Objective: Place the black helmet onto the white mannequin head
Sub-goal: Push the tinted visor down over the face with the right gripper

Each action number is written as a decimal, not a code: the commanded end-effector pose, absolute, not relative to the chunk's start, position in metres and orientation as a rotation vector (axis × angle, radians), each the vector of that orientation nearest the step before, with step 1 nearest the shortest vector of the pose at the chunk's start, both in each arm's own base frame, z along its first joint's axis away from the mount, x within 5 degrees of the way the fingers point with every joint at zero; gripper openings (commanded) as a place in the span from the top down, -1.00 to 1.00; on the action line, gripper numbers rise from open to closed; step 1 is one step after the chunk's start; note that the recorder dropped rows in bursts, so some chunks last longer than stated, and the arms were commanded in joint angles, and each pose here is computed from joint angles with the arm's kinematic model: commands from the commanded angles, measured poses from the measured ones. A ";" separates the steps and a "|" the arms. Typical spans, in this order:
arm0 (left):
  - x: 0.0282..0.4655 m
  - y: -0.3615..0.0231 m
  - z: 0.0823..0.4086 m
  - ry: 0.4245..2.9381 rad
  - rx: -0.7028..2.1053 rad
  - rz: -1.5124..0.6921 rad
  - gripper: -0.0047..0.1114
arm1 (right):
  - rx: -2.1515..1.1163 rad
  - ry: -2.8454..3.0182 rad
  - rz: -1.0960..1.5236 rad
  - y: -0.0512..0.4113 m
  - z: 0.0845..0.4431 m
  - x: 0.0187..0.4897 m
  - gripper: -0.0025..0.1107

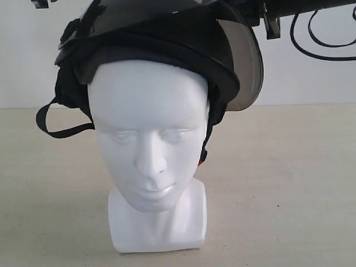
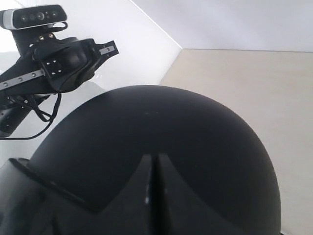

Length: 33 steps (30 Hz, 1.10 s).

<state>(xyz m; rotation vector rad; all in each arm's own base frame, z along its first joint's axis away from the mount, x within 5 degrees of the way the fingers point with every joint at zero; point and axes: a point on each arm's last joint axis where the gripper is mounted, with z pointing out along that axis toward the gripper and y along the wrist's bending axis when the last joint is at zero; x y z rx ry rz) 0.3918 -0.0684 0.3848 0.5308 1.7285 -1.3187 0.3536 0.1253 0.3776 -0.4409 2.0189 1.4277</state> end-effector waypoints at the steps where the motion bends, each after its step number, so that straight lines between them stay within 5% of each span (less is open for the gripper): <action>1: 0.392 -0.070 0.384 1.730 0.524 -1.335 0.84 | -0.570 2.050 1.468 0.135 0.382 0.336 0.96; 33: 0.392 -0.070 0.384 1.729 0.523 -1.336 0.84 | -0.686 2.091 1.549 0.174 0.392 0.294 0.96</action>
